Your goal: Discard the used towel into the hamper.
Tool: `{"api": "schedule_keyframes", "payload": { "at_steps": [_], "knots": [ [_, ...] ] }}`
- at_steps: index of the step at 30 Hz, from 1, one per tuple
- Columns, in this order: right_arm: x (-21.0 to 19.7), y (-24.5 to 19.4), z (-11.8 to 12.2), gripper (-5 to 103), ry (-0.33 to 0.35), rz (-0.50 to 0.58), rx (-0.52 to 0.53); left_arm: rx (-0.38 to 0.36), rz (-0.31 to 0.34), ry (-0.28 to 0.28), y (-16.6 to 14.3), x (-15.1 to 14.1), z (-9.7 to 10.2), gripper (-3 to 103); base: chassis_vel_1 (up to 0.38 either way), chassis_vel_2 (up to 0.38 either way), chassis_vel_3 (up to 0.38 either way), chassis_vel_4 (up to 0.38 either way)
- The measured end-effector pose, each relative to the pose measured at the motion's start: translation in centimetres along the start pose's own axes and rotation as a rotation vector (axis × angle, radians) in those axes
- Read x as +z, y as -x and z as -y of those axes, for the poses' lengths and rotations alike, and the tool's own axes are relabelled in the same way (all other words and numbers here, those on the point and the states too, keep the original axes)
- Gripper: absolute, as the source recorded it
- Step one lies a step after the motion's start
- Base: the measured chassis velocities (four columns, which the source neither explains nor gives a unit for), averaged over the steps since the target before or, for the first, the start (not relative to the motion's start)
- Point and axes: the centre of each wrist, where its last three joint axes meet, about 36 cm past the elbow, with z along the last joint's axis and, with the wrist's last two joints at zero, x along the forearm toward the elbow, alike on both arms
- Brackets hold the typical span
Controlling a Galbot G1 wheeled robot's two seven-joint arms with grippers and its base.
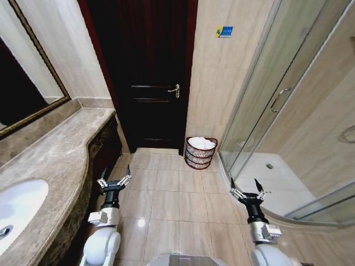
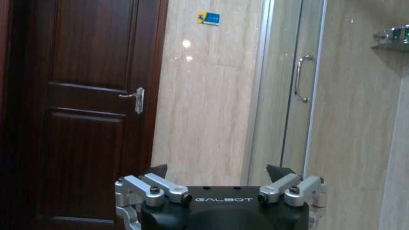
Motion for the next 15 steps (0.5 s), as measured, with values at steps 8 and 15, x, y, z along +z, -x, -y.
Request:
{"api": "schedule_keyframes", "payload": {
  "at_steps": [8,15],
  "knots": [
    [-0.61,0.21,-0.28,100,0.002,0.014,-0.012,0.001,0.003,0.007,-0.35,-0.38,-0.13,100,0.072,-0.067,-0.071,0.073],
    [-0.65,-0.16,0.00,100,-0.004,0.014,-0.011,0.011,0.018,0.012,0.02,-1.01,0.04,100,0.063,-0.073,-0.072,0.074]
  ]
}}
